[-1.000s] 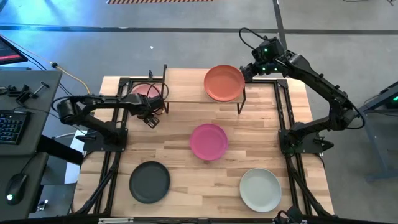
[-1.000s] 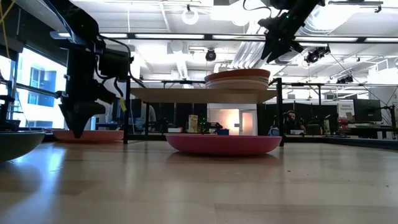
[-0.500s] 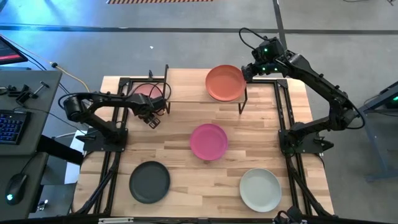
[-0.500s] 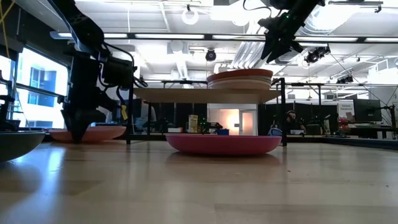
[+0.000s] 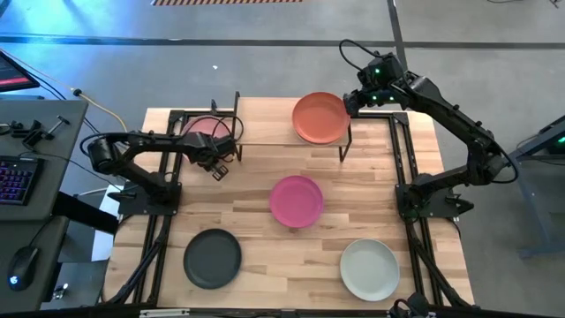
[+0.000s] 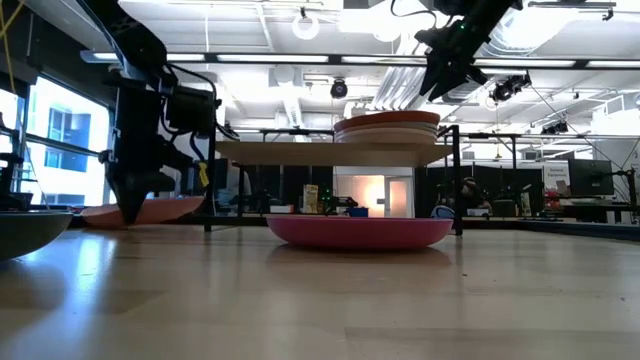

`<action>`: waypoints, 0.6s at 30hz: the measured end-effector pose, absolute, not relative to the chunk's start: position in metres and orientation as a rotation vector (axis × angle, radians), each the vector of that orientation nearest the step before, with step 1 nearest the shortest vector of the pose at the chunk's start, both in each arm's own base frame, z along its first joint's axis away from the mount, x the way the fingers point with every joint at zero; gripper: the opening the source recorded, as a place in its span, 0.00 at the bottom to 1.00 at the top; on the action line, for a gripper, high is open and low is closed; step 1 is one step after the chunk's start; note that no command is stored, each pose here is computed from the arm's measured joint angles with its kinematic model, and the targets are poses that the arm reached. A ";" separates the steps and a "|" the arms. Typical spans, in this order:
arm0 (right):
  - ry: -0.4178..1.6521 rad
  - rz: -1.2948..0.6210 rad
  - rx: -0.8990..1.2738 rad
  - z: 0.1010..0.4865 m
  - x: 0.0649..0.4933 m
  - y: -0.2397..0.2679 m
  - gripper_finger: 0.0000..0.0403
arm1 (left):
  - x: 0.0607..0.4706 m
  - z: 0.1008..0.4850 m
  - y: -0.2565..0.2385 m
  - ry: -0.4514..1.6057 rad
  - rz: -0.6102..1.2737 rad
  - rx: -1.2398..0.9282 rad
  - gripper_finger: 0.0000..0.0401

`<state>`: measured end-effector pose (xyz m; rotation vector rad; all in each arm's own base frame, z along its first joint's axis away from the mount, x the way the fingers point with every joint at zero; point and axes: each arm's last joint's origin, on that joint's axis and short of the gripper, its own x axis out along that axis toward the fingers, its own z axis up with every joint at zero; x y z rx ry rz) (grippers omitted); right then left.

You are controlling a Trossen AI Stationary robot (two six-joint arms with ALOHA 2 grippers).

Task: Place and stack plates onto a shelf
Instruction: Put the light pink plate on the shelf

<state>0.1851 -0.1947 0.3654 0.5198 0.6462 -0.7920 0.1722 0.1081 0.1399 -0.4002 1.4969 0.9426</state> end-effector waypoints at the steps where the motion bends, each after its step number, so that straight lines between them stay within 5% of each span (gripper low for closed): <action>1: 0.646 -0.792 0.520 0.365 0.185 -0.195 0.28 | 0.173 0.143 0.108 1.496 0.943 -0.402 0.04; 18: 0.653 -0.785 0.502 0.365 0.185 -0.195 0.28 | 0.185 0.218 0.117 1.295 0.997 -0.429 0.00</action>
